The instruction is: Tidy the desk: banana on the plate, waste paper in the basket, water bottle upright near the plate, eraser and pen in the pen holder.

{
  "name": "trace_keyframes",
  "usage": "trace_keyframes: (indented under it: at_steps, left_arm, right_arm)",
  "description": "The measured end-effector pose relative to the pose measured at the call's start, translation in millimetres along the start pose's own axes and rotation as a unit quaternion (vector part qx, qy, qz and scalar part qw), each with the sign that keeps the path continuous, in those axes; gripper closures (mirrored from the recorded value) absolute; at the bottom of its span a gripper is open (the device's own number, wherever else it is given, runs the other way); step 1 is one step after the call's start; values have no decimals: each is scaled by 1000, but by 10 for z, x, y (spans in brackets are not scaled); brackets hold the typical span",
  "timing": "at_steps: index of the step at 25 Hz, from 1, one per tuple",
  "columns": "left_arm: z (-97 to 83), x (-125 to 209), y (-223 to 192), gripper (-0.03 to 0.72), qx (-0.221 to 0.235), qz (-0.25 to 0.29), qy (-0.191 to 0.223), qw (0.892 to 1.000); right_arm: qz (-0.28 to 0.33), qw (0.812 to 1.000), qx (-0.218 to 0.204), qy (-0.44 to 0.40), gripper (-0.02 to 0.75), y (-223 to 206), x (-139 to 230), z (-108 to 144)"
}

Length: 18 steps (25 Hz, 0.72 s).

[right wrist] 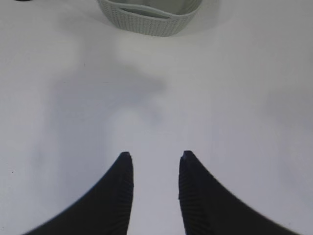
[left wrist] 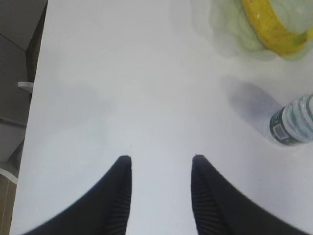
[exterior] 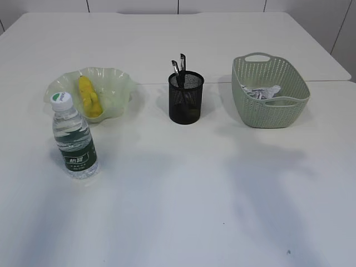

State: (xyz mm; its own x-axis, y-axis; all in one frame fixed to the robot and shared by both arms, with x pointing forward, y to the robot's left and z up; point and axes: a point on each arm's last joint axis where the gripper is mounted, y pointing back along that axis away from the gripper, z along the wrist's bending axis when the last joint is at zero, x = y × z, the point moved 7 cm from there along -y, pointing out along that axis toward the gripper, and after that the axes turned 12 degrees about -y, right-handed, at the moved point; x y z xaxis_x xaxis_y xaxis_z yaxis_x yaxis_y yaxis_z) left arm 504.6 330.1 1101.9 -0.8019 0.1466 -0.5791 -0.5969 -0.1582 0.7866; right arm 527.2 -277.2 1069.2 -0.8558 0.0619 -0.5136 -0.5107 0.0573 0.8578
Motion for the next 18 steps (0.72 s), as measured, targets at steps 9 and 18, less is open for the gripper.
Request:
trace_keyframes:
  at_steps: [9,18]
  left_arm:
    - [-8,686,548,391,-15,-48,19,999]
    - [-93,1425,960,328,-11,-85,43,995]
  right_arm:
    - [-26,997,-1,-72,496,399,272,-124]
    - [-75,989,-14,-127,496,994,854,-328]
